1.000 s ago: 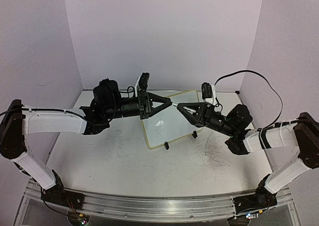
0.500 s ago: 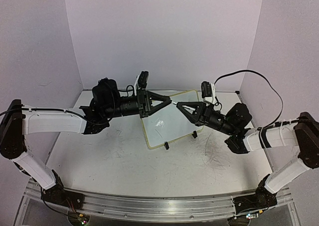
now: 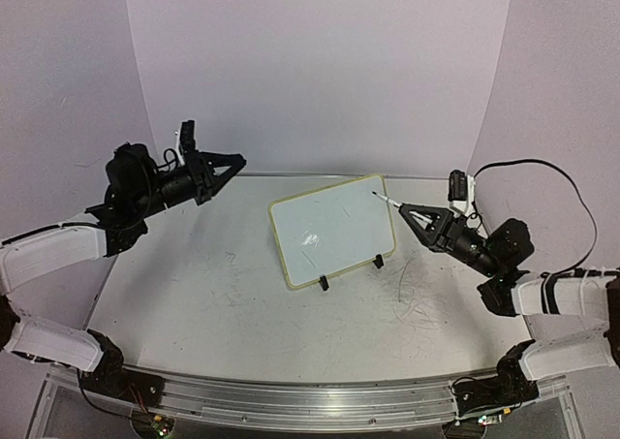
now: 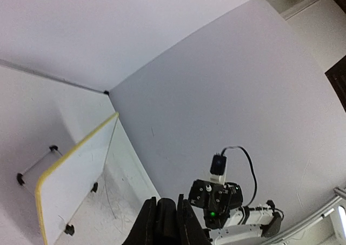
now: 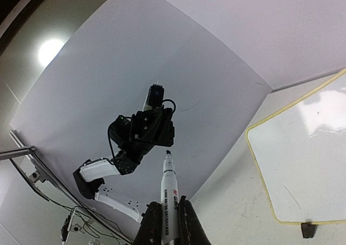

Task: Write a sentence on the whiteboard
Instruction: Place the pen cap at the center of the board, then hold the whiteboard at the center of the board.

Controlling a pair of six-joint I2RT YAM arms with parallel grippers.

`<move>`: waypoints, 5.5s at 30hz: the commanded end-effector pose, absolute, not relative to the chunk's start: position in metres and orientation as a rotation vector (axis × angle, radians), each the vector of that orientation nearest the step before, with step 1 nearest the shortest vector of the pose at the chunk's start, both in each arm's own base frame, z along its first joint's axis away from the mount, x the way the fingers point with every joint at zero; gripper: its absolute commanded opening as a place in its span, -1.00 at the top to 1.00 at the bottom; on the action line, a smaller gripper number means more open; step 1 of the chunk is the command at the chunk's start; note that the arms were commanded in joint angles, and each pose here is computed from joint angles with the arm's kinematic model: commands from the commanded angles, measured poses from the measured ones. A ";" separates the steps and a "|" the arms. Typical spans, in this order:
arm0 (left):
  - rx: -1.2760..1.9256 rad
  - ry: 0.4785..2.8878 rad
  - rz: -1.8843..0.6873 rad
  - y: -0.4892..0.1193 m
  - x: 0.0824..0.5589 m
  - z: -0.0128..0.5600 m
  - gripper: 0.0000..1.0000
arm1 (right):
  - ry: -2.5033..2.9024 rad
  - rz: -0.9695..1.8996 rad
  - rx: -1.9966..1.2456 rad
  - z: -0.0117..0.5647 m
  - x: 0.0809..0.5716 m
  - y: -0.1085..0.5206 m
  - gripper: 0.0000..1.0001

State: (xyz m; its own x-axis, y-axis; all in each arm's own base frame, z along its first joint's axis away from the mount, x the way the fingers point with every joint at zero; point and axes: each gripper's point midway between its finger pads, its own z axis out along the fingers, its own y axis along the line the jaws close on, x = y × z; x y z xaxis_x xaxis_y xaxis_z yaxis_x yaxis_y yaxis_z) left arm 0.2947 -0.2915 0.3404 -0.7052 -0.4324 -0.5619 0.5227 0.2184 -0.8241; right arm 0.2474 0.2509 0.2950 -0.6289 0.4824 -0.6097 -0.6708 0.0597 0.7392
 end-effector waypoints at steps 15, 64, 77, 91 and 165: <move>-0.073 2.523 -0.753 -0.223 0.300 0.122 1.00 | 1.785 0.651 -0.278 0.284 0.298 0.180 1.00; 0.066 2.586 -0.263 -0.243 0.316 0.078 -0.12 | 1.612 0.665 -0.104 0.307 0.278 0.148 1.00; 0.082 2.407 -0.385 -0.236 0.322 0.162 -0.48 | 1.617 0.676 -0.147 0.313 0.274 0.152 1.00; 0.012 2.157 -0.509 -0.178 0.330 0.234 -0.99 | 1.693 0.645 -0.173 0.301 0.282 0.157 1.00; 0.617 1.999 -1.437 -0.333 0.364 0.214 -0.03 | 1.702 0.591 -0.845 0.275 0.318 0.367 1.00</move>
State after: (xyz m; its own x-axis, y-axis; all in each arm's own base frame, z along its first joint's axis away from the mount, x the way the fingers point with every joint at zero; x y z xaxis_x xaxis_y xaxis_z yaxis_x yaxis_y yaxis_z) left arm 0.3540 -0.3254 0.1870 -0.7510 0.0538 -0.6581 0.6300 0.3567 -0.6898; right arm 0.3199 0.3397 0.2691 -0.1784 -0.2125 -0.9607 -0.7570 0.6534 -0.0040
